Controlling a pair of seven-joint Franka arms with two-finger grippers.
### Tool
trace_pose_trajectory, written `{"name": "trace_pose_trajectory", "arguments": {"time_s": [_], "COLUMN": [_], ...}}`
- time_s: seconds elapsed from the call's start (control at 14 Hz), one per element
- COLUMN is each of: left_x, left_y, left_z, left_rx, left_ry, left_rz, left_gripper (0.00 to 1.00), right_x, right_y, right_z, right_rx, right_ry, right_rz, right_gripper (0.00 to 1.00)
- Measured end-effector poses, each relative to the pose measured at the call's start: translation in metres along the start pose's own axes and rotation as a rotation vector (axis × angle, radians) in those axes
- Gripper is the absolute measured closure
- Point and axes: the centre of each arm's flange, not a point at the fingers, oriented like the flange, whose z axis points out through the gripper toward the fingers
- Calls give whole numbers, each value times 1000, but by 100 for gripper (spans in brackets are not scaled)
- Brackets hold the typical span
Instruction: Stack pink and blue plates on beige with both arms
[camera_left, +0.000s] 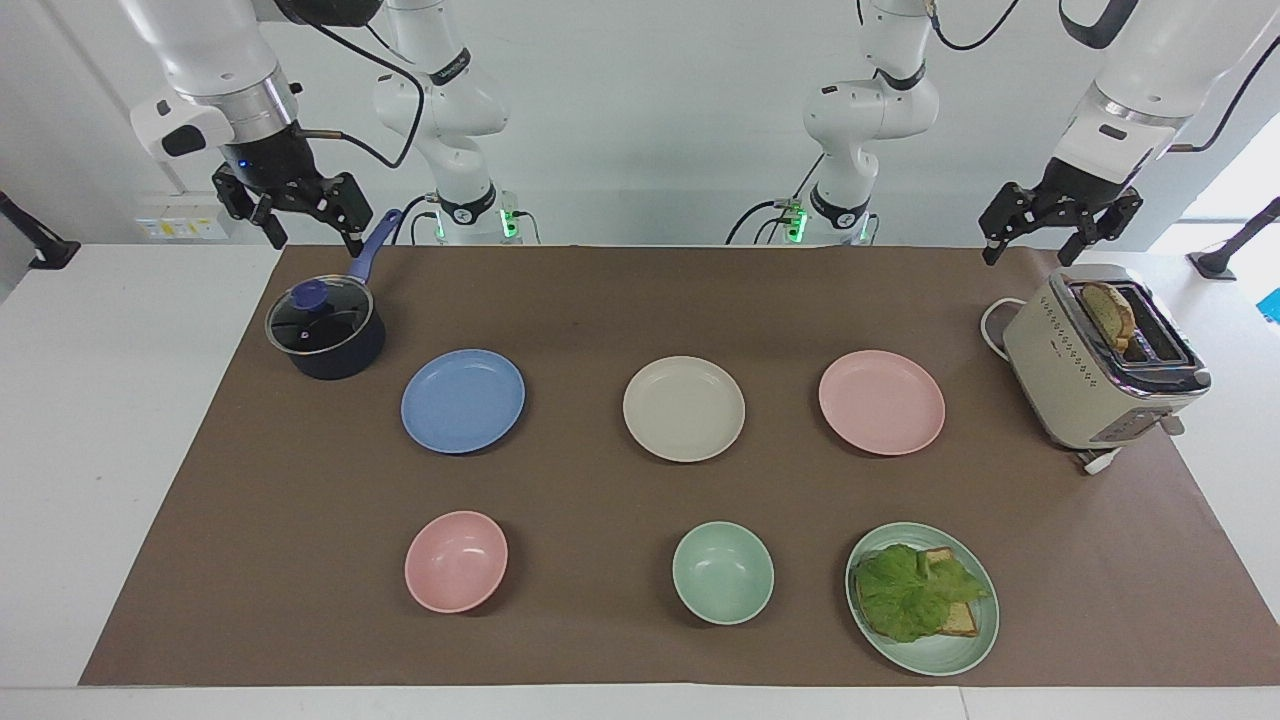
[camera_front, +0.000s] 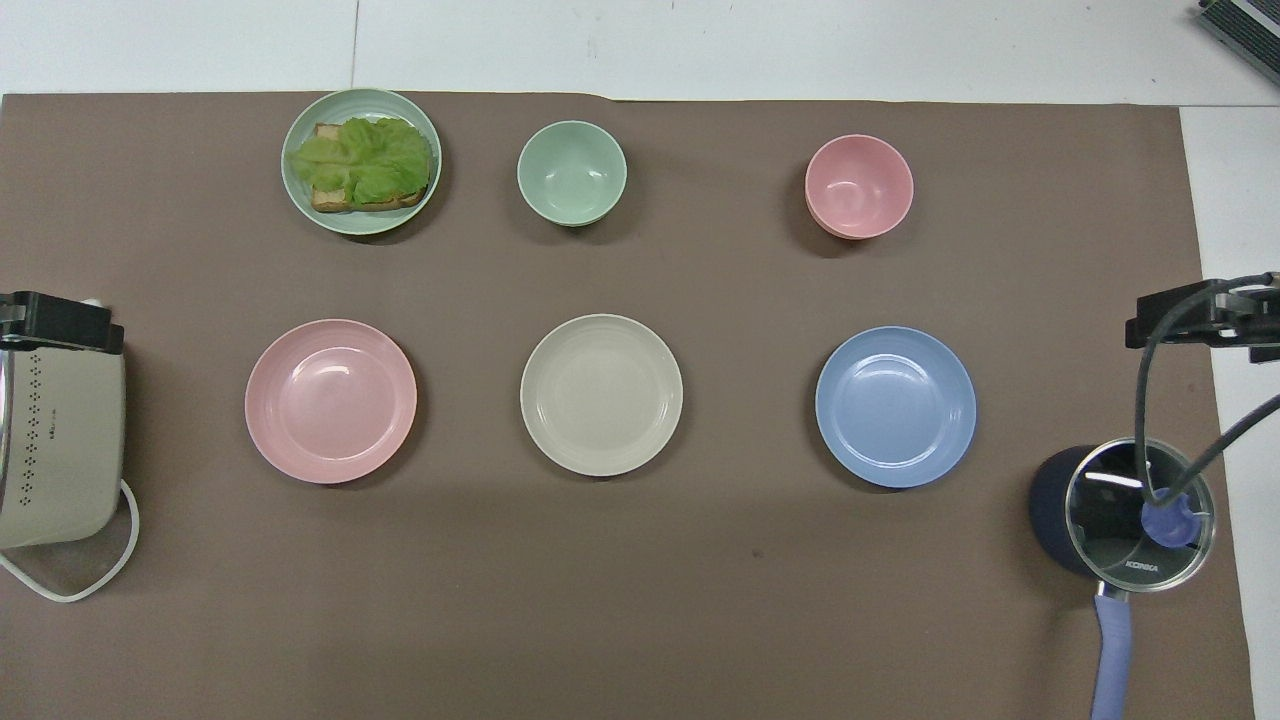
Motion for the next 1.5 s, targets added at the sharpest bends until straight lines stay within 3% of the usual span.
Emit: {"name": "trace_pose_trajectory", "arguments": {"time_s": [1.5], "left_x": [3], "left_y": [-4], "left_z": [-2], "left_rx": [1], "left_ry": [26], "left_rz": [-6], "left_gripper": [0], "right_x": [-3], "right_y": [-3], "right_z": [1], "right_rx": [-2], "right_ry": [-22], "right_rz": [-5], "right_gripper": [0]}}
